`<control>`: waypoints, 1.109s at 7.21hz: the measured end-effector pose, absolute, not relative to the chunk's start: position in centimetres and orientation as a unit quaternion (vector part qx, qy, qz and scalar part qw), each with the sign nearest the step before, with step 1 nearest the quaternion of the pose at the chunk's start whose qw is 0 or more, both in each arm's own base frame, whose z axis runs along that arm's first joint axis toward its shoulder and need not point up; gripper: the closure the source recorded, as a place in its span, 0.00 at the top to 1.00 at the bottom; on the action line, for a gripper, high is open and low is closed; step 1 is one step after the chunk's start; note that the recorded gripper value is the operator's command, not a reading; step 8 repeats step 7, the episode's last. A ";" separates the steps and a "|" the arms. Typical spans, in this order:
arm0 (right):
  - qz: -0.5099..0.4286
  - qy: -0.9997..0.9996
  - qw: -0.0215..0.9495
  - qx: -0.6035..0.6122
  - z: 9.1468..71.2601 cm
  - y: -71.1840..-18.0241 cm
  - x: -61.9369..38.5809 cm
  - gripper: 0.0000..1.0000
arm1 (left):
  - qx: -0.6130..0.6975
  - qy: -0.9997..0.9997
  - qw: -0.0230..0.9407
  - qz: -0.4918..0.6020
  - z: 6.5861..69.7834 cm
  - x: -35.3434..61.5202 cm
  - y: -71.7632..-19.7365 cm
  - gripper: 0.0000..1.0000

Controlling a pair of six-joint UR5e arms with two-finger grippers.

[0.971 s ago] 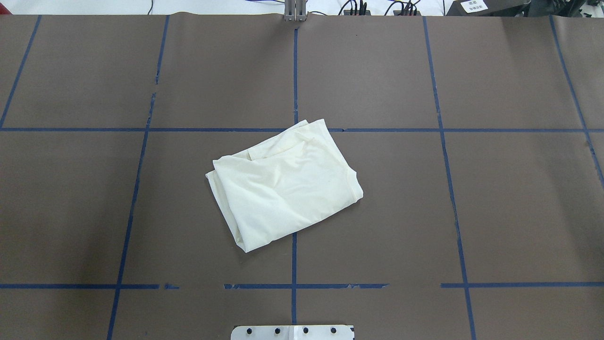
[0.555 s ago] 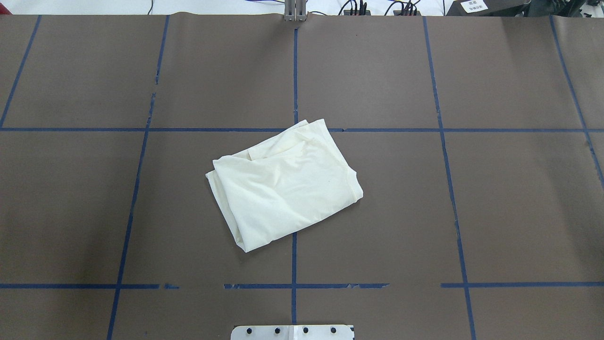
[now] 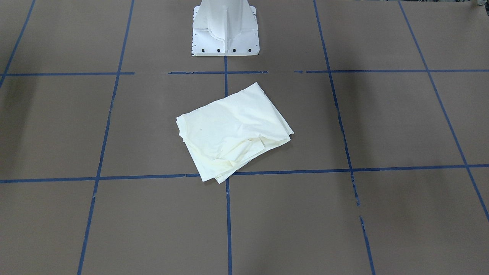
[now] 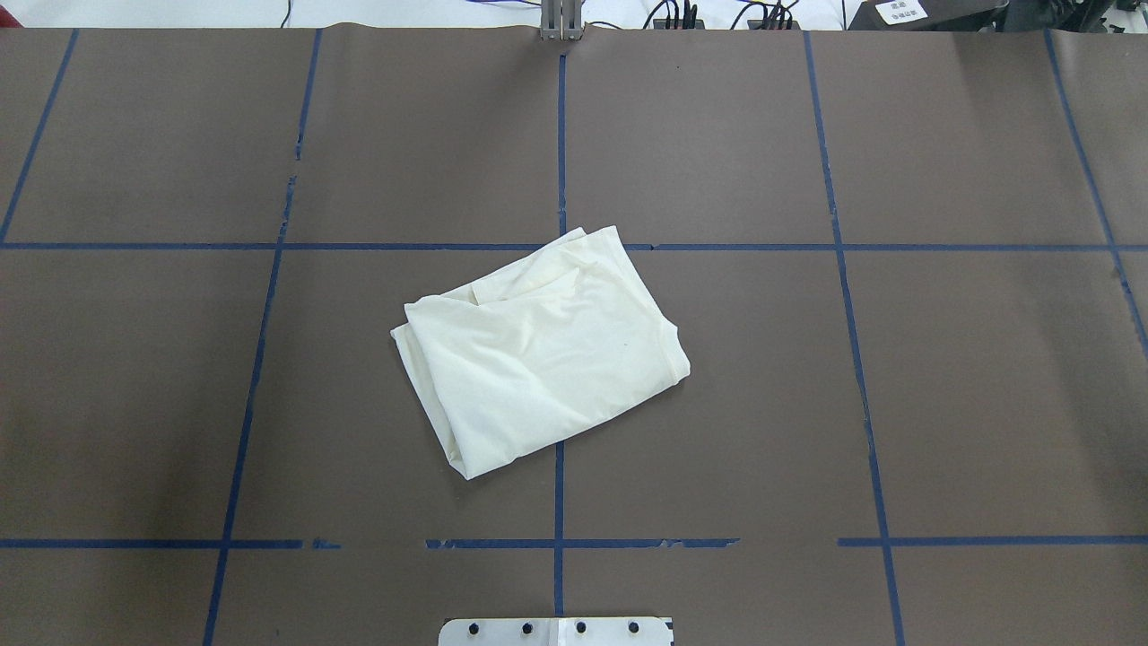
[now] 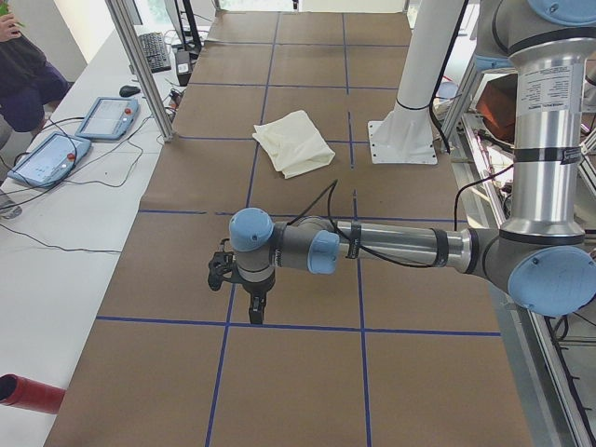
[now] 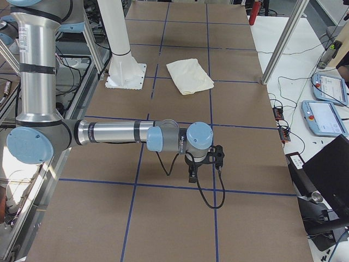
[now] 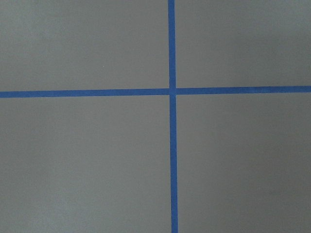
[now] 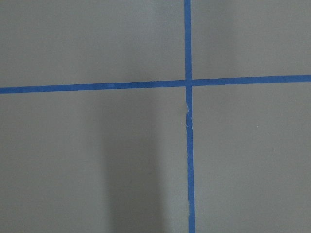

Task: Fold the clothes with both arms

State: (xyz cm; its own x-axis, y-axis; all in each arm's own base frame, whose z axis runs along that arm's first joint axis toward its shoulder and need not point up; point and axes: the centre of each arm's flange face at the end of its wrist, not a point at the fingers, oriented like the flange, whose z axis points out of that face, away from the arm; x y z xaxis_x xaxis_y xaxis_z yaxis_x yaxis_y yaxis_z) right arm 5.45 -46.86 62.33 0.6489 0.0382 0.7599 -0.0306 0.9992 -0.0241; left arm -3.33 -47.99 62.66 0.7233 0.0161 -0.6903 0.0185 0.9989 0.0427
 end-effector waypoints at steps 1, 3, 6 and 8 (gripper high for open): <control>0.019 -0.419 0.908 -0.005 62.3 -46.9 5.5 1.00 | 0.023 0.372 0.928 -0.001 62.6 -3.3 -48.0 1.00; 0.019 -0.419 0.908 -0.004 62.3 -46.9 5.5 1.00 | 0.024 0.372 0.928 0.000 62.6 -3.3 -48.1 1.00; 0.019 -0.419 0.908 -0.004 62.3 -46.9 5.4 1.00 | 0.025 0.372 0.928 0.000 62.5 -3.3 -48.1 1.00; 0.019 -0.419 0.908 -0.004 62.3 -46.9 5.4 1.00 | 0.025 0.372 0.928 0.000 62.5 -3.3 -48.2 1.00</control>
